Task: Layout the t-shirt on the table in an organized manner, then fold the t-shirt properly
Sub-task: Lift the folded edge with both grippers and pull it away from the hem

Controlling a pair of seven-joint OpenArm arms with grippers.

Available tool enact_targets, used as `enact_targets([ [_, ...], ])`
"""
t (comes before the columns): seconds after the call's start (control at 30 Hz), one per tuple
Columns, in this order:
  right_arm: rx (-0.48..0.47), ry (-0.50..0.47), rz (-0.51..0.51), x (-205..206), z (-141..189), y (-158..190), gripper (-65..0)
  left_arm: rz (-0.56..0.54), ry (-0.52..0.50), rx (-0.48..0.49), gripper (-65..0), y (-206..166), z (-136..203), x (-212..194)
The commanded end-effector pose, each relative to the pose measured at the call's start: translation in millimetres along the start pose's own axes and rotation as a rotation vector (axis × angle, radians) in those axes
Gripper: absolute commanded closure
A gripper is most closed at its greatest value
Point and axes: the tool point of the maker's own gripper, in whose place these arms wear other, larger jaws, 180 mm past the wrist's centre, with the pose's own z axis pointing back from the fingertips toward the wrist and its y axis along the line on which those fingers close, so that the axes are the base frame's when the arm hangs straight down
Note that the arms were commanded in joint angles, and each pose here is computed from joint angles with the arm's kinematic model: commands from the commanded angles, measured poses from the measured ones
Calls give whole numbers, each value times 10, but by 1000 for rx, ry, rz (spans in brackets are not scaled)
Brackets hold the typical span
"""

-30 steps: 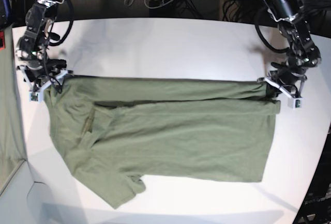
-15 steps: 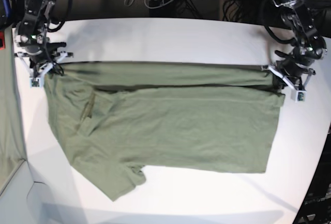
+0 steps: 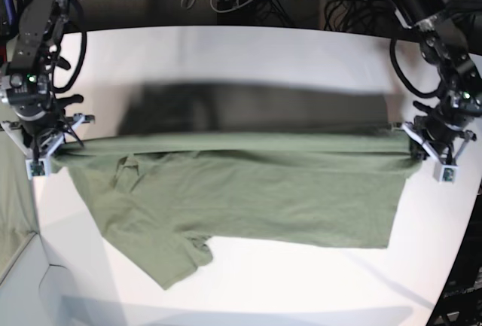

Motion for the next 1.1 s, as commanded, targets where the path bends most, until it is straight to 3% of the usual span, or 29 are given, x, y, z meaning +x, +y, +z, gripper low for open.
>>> enact_targets([
  [0.0,-35,-35,15,151,37,-116,0,-17,-46,32,-1,111,68,241],
  [0.23,-36,19,15,9,49,-119,0,-46,-28,68,-1,153,199,388],
  [0.77,46,193,25,-1152,455,255,0,-29,255,100,-1,263,493,-940],
  [1.07,80,268,47,-1593,677,348,0,-55,355,109,-1,336,665,-1321],
])
